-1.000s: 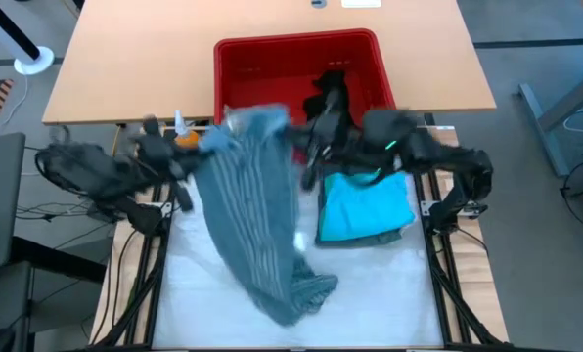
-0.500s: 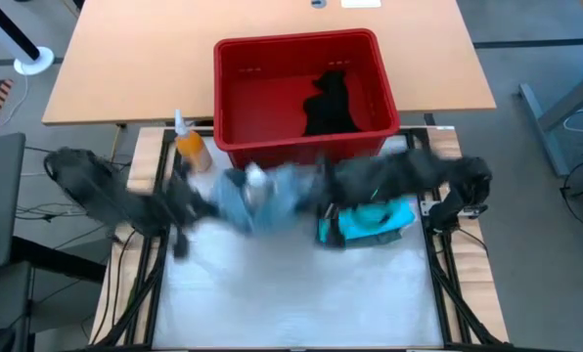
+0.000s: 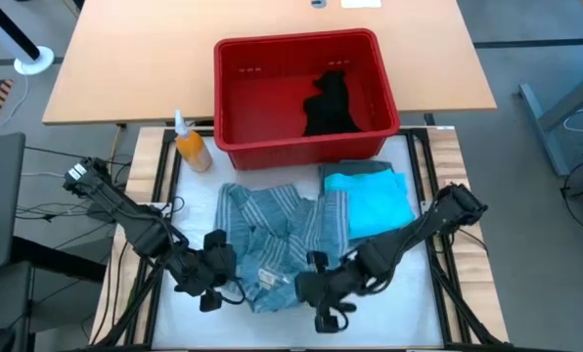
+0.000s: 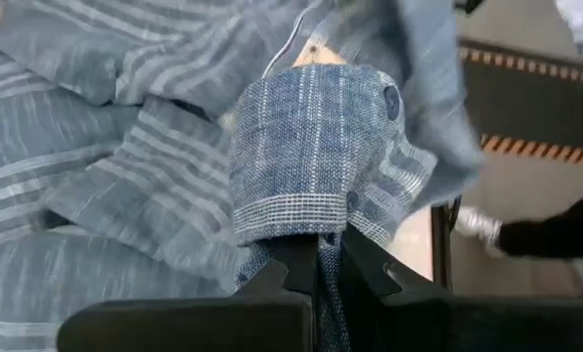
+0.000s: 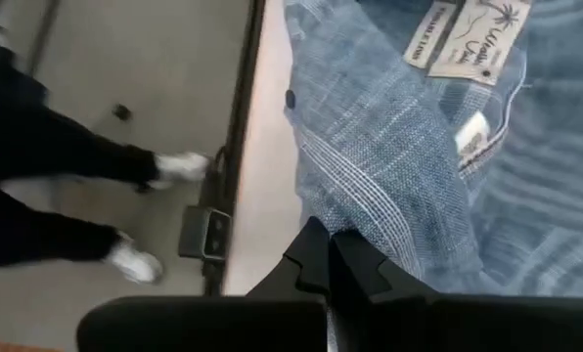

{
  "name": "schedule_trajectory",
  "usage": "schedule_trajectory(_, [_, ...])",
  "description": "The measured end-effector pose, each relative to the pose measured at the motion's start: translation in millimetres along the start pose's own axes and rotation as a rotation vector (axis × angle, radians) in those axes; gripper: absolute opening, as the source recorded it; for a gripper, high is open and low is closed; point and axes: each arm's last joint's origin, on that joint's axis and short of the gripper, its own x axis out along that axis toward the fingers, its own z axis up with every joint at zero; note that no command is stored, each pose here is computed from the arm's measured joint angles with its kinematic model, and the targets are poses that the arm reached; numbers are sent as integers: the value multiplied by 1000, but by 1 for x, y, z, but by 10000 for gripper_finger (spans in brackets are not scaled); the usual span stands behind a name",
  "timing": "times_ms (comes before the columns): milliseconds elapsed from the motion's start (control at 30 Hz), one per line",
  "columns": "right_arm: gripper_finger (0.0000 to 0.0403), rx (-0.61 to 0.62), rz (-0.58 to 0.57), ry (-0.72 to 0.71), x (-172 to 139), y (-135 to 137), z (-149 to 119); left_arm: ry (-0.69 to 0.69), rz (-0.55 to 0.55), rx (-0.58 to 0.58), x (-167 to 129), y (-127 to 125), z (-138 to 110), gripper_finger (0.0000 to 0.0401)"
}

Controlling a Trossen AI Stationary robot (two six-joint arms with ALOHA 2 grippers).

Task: Fold Laundry from Bin
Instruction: Fold the blue patterned polo shirt

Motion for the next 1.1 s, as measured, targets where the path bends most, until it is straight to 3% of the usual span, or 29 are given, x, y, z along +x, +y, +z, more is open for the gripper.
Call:
schedule_trajectory(167, [16,31,81,-82,8,-11,-30,-43,64,-106,3,0,-8,0])
schedule_trajectory(367, [16,202,201,-267,24,-33,-64,-17,95,-276,31,6,-48,0])
schedule_trajectory(533, [16,246,216,-320,32,-41,-67,-65,74,-374,43,9,-58,0])
schedule_trajectory(900, [16,267,206,-343,40,-43,-67,-28,212,-311,40,18,-70,0])
schedule_trajectory(1100, [16,357,175,-374,44,-47,-65,-3,237,-288,38,18,-75,0])
